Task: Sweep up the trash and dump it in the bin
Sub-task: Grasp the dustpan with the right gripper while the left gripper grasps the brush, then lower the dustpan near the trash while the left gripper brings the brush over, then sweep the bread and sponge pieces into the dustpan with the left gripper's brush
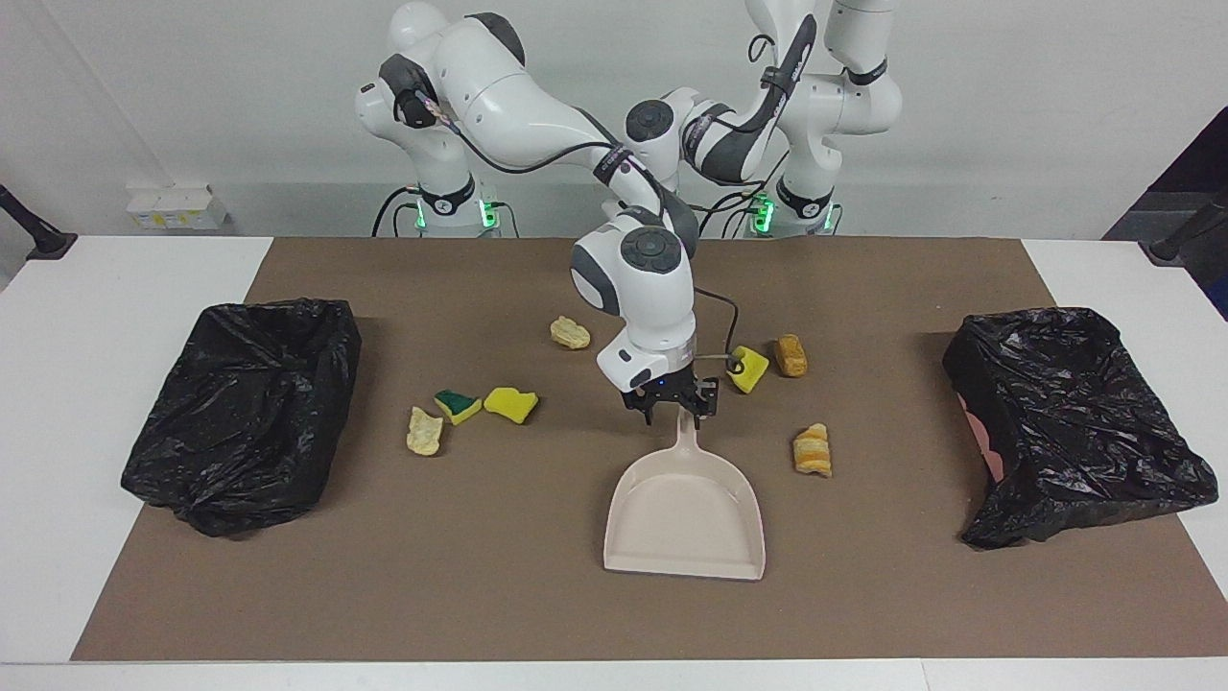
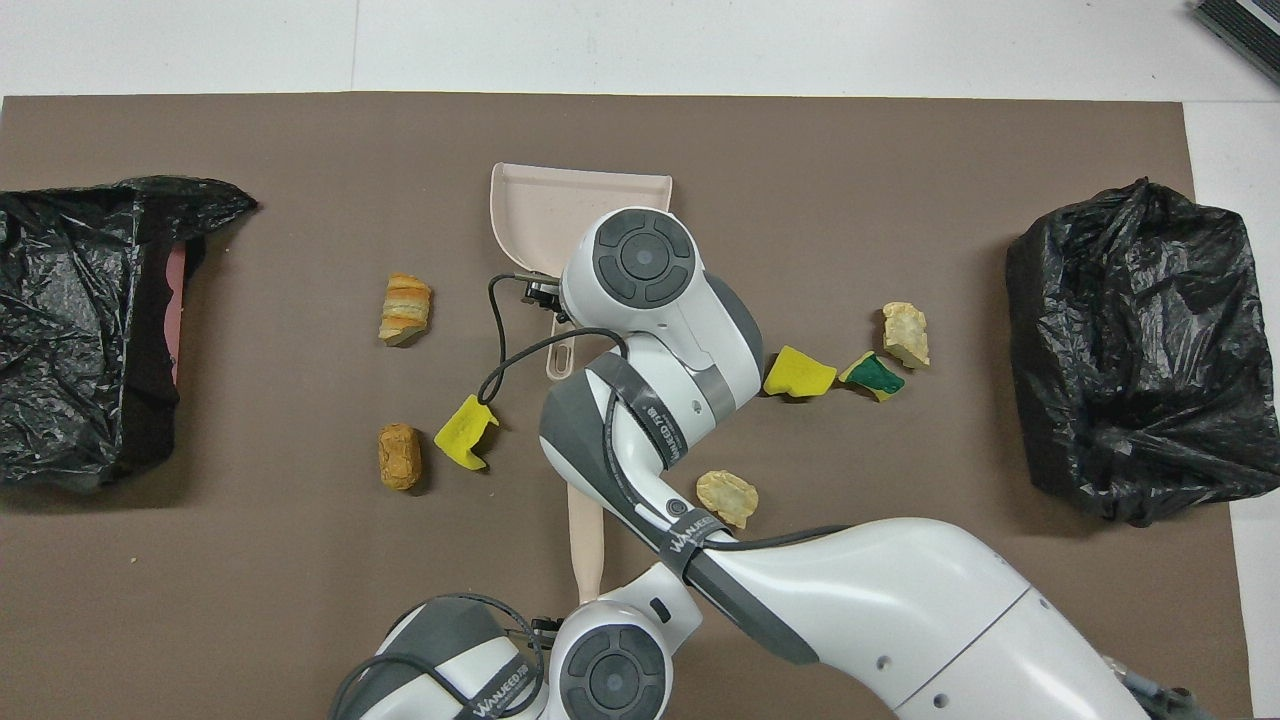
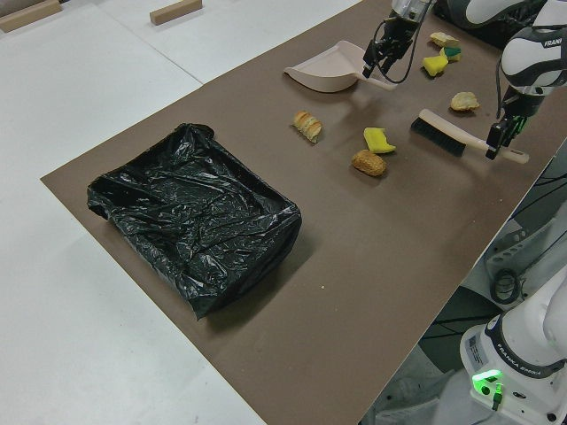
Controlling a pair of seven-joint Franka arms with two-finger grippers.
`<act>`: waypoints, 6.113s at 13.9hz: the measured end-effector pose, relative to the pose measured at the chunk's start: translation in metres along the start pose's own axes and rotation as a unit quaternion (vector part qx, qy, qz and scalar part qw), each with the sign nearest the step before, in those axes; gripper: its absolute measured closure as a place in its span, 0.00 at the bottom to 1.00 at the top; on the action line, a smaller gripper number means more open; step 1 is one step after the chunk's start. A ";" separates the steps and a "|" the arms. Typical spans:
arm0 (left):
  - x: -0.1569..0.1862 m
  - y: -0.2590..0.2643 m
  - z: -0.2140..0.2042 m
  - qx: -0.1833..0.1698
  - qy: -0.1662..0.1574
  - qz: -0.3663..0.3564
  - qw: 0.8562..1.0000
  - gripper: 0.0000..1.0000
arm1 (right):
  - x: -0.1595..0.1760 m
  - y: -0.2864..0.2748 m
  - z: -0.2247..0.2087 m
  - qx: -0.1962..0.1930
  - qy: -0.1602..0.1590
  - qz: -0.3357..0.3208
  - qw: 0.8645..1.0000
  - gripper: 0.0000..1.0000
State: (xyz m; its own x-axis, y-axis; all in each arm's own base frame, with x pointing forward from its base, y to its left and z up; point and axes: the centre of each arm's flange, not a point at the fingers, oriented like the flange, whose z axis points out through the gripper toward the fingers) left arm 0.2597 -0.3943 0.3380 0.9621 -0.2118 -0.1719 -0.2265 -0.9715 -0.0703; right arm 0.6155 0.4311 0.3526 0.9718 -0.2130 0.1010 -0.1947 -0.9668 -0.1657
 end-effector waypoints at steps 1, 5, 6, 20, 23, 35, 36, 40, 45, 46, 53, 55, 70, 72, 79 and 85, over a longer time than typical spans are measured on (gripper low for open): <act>0.001 -0.001 -0.001 0.001 -0.002 -0.001 1.000 0.68 | -0.003 -0.003 0.000 -0.001 0.001 -0.005 1.000 0.30; 0.014 -0.015 -0.018 0.004 -0.014 -0.001 1.000 0.73 | -0.003 -0.002 0.000 -0.015 0.012 -0.017 1.000 0.44; 0.020 -0.028 -0.026 0.010 -0.027 0.006 1.000 0.73 | -0.003 -0.001 0.001 -0.023 0.015 -0.022 0.999 0.57; 0.124 -0.325 -0.102 -0.004 0.033 0.082 0.996 0.73 | 0.023 0.042 -0.081 -0.058 -0.013 -0.161 0.985 0.67; 0.155 -0.375 -0.101 0.002 0.035 0.108 0.993 0.73 | 0.025 0.063 -0.125 -0.061 -0.036 -0.254 0.965 0.67; 0.202 -0.420 -0.029 0.029 0.010 0.122 0.992 0.73 | 0.013 0.139 -0.108 -0.013 -0.164 -0.658 0.735 0.67; 0.201 -0.418 -0.028 0.029 0.008 0.125 0.992 0.73 | 0.010 0.143 -0.109 -0.007 -0.168 -0.692 0.702 0.67; 0.196 -0.401 -0.020 0.028 -0.002 0.140 0.990 0.73 | -0.012 0.154 -0.099 0.001 -0.174 -0.750 0.638 0.67; 0.194 -0.391 -0.020 0.029 -0.003 0.148 0.989 0.73 | -0.029 0.165 -0.072 -0.001 -0.173 -0.750 0.638 0.67; 0.193 -0.386 -0.020 0.029 -0.006 0.152 0.988 0.73 | -0.030 0.165 -0.070 -0.004 -0.172 -0.740 0.650 0.67; 0.179 -0.312 -0.022 0.033 -0.031 0.200 0.979 0.73 | -0.039 0.156 -0.064 -0.012 -0.165 -0.716 0.678 0.67; 0.167 -0.271 -0.021 0.017 -0.032 0.219 0.975 0.73 | -0.041 0.153 -0.061 -0.013 -0.157 -0.719 0.677 0.67; 0.124 -0.215 -0.108 -0.083 -0.046 0.091 0.991 0.73 | -0.043 0.151 -0.059 -0.014 -0.155 -0.715 0.681 0.67; 0.113 -0.239 -0.112 -0.075 -0.069 0.034 0.994 0.73 | -0.043 0.151 -0.059 -0.014 -0.155 -0.715 0.681 0.67; 0.076 -0.275 -0.072 0.011 -0.098 -0.157 0.983 0.73 | -0.045 0.147 -0.059 -0.014 -0.146 -0.719 0.680 0.67; 0.061 -0.272 -0.022 0.019 -0.073 -0.240 0.968 0.73 | -0.051 0.139 -0.054 -0.014 -0.137 -0.725 0.674 0.67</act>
State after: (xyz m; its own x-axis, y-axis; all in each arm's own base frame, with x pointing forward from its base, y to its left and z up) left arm 0.3834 -0.1456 0.3677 0.9271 0.2821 -0.2469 0.2322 -0.9492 -0.2126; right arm 0.5317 0.3000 0.3775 0.1293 0.9904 -0.0489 0.9888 -0.1324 -0.0689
